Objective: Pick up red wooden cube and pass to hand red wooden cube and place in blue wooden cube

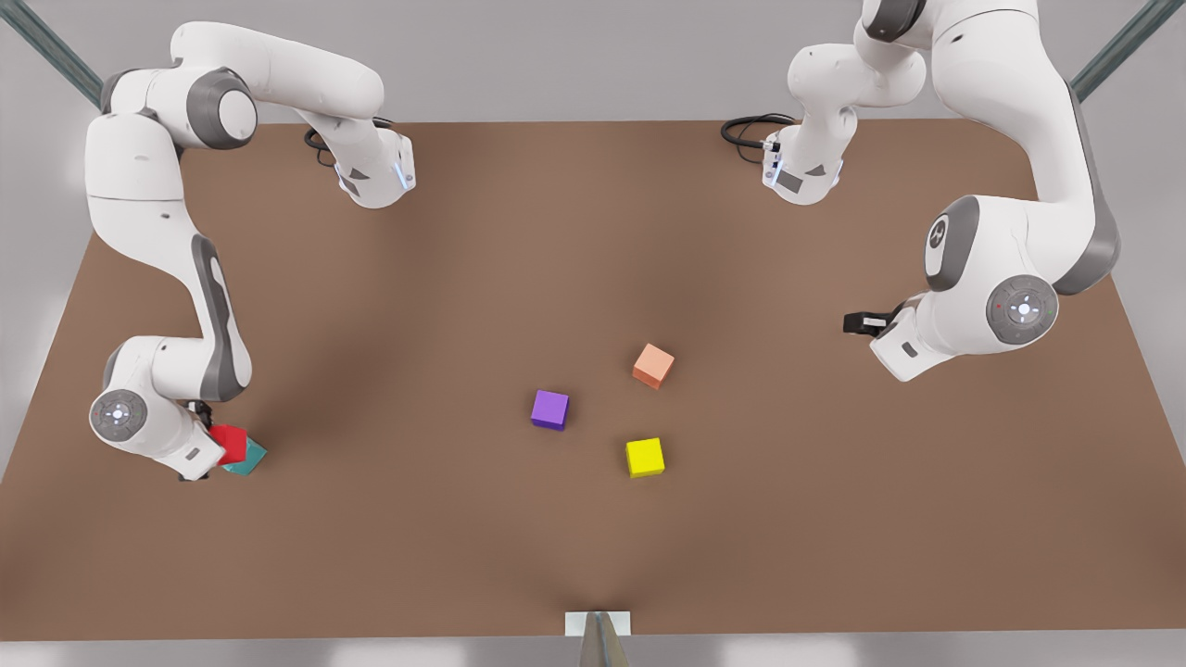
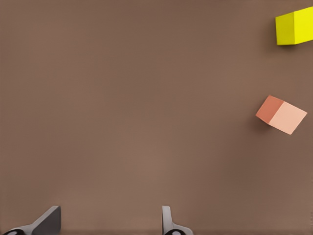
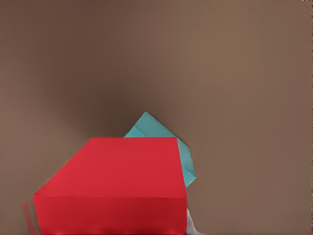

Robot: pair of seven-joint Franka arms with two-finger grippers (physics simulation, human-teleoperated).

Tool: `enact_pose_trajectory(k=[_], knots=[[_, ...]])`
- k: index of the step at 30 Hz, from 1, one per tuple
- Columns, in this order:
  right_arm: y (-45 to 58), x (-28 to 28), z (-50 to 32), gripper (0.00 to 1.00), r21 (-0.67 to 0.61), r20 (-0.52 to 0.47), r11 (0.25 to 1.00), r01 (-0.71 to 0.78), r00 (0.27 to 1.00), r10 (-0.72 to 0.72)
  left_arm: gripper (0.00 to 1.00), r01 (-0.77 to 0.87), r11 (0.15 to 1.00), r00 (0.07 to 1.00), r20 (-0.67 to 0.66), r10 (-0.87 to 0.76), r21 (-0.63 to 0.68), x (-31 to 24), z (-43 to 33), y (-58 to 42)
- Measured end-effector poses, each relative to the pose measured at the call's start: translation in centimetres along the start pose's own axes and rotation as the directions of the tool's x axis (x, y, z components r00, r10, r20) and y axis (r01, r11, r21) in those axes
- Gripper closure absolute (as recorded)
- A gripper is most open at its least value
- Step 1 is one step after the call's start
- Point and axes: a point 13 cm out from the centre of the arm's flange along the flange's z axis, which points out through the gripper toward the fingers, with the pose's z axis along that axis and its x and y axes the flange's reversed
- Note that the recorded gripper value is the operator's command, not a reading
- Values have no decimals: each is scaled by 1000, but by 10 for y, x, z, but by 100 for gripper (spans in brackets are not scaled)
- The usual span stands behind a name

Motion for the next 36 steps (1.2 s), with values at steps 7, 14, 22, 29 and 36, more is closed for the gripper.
enact_pose_trajectory(k=[7, 14, 22, 29, 36], knots=[[-4, 1, -5, 0, 18, 0, 1000, -10, 1000, 10, 0, -1, 1000, 1000, -5, 1, 2, 0, 2, 0], [-1, 2, -89, 0, 31, 43, 996, -79, 996, 78, 0, -1, 1000, 1000, -7, 1, 2, 0, 3, 0], [4, -94, -228, 0, -169, 251, 911, -375, 878, 408, 0, 3, 1000, 1000, -10, -3, 3, 0, 3, 2], [76, -131, -340, 0, -218, 124, 710, -670, 703, 701, 0, 6, 1000, 1000, -17, -6, 4, -1, 7, 4], [112, -113, -358, 0, -228, 36, 462, -857, 467, 883, 0, 7, 1000, 1000, -18, -7, 4, -1, 7, 5]])
